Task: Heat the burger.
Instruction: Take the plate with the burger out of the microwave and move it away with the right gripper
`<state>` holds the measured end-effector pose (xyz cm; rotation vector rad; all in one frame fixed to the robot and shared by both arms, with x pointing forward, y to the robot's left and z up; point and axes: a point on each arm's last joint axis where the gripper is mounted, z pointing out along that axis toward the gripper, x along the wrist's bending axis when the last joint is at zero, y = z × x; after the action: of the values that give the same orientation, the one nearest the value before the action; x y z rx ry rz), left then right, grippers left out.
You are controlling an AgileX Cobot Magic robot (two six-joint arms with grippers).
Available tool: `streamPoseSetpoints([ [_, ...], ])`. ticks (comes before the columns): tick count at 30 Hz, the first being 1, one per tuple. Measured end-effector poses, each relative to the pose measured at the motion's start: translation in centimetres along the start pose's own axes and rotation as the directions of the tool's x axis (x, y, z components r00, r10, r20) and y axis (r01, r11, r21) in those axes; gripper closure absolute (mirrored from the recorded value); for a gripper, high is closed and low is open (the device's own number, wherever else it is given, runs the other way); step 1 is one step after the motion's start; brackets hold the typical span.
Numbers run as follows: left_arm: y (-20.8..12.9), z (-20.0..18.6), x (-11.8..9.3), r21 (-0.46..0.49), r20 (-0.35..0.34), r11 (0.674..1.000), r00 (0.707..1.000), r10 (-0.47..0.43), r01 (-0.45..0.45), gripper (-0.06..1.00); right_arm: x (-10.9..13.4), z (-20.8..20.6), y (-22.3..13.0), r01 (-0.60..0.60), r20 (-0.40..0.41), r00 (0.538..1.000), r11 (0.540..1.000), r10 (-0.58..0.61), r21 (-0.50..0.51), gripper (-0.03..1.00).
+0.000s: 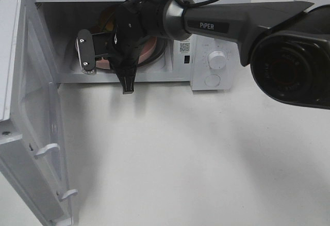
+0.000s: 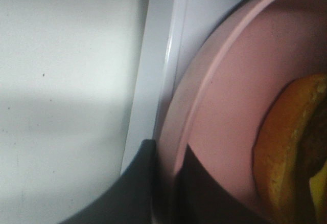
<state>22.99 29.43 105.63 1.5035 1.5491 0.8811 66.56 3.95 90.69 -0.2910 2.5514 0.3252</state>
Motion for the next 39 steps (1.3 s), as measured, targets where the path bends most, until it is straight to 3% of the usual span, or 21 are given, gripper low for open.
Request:
streamPoseSetpoints([
  [14,0.0,0.0,0.0,0.0,0.0,1.0,1.0,0.0,0.0,-0.04,1.0,-1.7,-0.4,0.039,0.001,0.999,0.999,-0.039,-0.02,0.87],
  [31,0.0,0.0,0.0,0.0,0.0,1.0,1.0,0.0,0.0,-0.04,4.4,-4.6,-2.1,0.131,0.095,0.988,0.99,-0.125,-0.058,0.87],
  [39,0.0,0.0,0.0,0.0,0.0,1.0,1.0,0.0,0.0,-0.04,6.5,-5.9,-3.0,0.144,0.1,0.986,0.987,-0.136,-0.076,0.87],
])
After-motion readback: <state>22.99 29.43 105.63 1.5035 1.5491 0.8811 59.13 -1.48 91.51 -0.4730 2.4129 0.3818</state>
